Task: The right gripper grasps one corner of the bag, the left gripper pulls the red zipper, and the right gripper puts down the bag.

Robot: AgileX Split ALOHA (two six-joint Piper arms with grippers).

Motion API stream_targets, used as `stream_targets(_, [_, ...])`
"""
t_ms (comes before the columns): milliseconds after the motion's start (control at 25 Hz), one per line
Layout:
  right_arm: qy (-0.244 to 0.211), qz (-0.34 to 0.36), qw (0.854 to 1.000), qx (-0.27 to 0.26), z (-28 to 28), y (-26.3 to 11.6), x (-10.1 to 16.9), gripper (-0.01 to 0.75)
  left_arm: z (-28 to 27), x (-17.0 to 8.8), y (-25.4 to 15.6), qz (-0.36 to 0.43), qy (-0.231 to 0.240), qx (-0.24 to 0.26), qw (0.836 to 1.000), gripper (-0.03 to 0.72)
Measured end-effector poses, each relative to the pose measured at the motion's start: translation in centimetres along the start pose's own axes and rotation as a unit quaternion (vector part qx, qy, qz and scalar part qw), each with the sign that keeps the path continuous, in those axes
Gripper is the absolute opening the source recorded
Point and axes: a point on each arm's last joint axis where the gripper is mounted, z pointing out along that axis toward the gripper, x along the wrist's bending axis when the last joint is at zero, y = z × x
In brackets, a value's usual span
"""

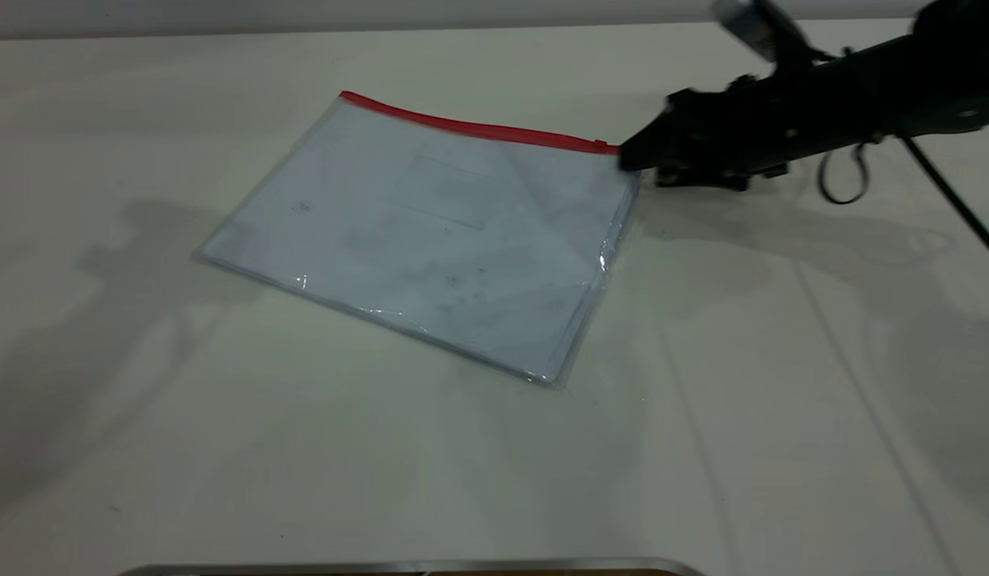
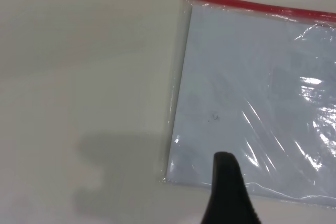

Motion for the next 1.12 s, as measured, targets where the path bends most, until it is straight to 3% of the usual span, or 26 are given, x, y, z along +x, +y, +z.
stream_targets(240, [0.014, -0.017, 1.000, 0.008, 1.9, -0.2, 1.4, 0.511, 0.0, -0.2, 0.0, -0.011, -0.006, -0.002, 1.000, 0.563])
stream_targets(400, [0.031, -0.013, 0.999, 0.004, 1.7, 0.1, 1.4, 0.332, 0.0, -0.2, 0.0, -0.012, -0.006, -0.002, 1.000, 0.555])
stream_targets(600, [0.070, -0.010, 0.997, -0.003, 1.0, 0.3, 1.3, 0.045, 0.0, -0.2, 0.1, -0.012, -0.006, -0.003, 1.000, 0.551])
stream_targets(880, [0.056, -0.034, 0.997, -0.044, -2.1, 3.8, 0.0, 0.033, 0.0, -0.2, 0.1, -0.012, -0.005, -0.005, 1.000, 0.551])
stream_targets(1000, [0.062, -0.043, 0.995, -0.065, -2.0, 5.9, 1.2, 0.033, 0.0, -0.2, 0.1, -0.013, -0.004, -0.007, 1.000, 0.551])
stream_targets(1120, [0.097, -0.086, 0.991, -0.029, -0.5, 5.8, 4.1, 0.033, 0.1, -0.1, 0.1, -0.013, -0.004, -0.007, 1.000, 0.550])
